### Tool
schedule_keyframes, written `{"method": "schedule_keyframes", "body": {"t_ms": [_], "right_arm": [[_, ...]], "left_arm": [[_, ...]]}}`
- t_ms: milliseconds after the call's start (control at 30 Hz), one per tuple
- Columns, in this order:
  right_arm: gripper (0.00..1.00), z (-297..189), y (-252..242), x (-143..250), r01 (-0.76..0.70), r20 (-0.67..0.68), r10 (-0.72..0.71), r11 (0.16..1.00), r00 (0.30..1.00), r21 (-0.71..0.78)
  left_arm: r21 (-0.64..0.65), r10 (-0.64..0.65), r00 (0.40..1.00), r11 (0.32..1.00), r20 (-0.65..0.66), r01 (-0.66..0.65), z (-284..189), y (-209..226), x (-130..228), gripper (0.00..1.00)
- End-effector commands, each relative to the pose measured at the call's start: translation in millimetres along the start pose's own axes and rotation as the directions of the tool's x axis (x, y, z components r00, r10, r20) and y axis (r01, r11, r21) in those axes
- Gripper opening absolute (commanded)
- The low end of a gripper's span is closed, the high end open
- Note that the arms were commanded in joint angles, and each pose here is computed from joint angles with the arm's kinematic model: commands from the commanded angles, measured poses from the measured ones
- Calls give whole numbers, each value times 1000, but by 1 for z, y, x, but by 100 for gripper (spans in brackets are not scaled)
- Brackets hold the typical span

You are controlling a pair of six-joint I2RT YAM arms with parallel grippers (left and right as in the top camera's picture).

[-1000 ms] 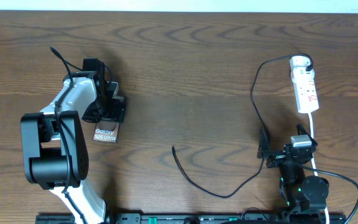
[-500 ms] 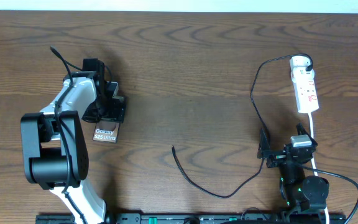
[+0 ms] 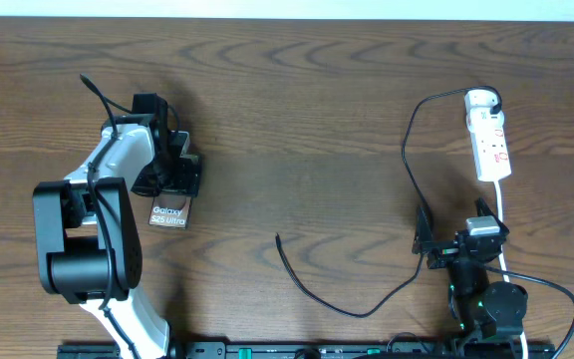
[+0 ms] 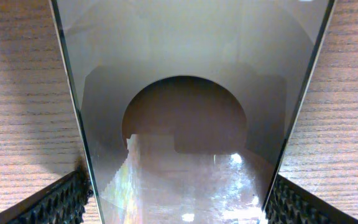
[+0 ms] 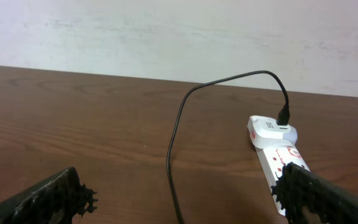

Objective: Plug charger to phone and switch on socket
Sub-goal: 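Close the left gripper on the phone's long edges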

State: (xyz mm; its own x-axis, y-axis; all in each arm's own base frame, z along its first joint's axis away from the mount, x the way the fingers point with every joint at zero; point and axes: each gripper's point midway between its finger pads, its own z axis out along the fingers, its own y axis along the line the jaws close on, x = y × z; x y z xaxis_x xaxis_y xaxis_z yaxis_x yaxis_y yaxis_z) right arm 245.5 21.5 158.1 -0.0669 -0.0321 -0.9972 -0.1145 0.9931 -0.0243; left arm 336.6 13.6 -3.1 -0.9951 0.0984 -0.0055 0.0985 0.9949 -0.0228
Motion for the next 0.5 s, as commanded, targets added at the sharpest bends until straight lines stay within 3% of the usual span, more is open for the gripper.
{"method": "schedule_keyframes", "body": {"t_ms": [0, 467], "right_arm": [[99, 0, 0, 1, 1, -1, -1, 1000, 1000, 2], [99, 0, 0, 1, 1, -1, -1, 1000, 1000, 2]], "left_arm": [[35, 11, 1000, 999, -27, -10, 8, -5, 9, 86], [35, 11, 1000, 999, -27, -10, 8, -5, 9, 78]]}}
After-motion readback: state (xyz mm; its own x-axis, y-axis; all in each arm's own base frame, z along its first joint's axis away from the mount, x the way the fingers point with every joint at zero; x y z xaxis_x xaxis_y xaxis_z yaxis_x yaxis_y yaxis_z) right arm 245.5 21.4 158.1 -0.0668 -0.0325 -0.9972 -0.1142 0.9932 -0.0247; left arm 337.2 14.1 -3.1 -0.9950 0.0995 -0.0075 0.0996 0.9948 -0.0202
